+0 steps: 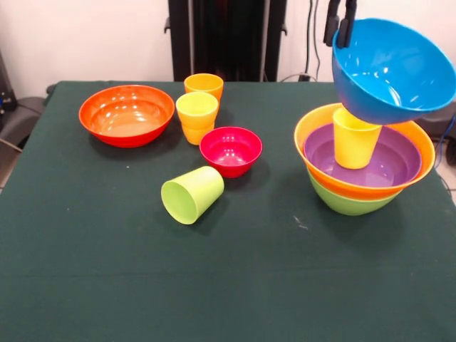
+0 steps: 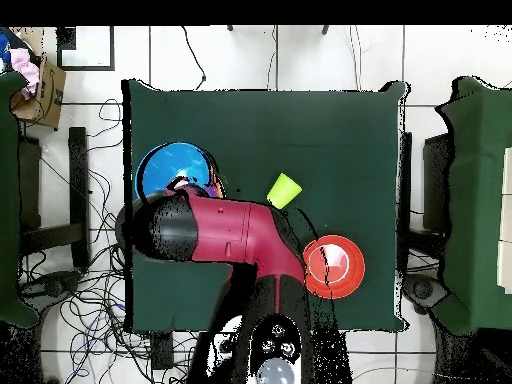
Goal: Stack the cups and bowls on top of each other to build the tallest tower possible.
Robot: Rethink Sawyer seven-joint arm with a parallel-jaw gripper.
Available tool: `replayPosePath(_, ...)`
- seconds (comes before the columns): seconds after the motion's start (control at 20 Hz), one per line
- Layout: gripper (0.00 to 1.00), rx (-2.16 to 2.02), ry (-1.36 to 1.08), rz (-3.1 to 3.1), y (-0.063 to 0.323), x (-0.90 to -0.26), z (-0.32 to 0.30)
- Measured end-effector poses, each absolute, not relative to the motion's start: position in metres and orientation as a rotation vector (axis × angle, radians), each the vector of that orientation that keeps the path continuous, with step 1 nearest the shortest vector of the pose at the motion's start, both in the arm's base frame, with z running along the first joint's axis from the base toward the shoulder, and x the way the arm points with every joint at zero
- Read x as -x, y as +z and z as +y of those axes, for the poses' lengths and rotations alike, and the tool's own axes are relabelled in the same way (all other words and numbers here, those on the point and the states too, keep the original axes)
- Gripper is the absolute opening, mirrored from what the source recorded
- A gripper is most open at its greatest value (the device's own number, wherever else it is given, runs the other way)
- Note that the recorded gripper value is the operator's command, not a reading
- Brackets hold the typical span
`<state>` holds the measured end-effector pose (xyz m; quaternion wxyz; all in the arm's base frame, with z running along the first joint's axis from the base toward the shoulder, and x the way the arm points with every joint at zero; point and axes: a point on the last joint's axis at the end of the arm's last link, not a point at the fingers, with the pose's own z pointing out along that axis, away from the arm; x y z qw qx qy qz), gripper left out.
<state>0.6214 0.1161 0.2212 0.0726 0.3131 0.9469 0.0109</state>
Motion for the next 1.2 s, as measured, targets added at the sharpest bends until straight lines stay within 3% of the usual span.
replayPosePath(1.2,0.0,-0.83,-0.037,2.895,0.168,-0.552,0.126)
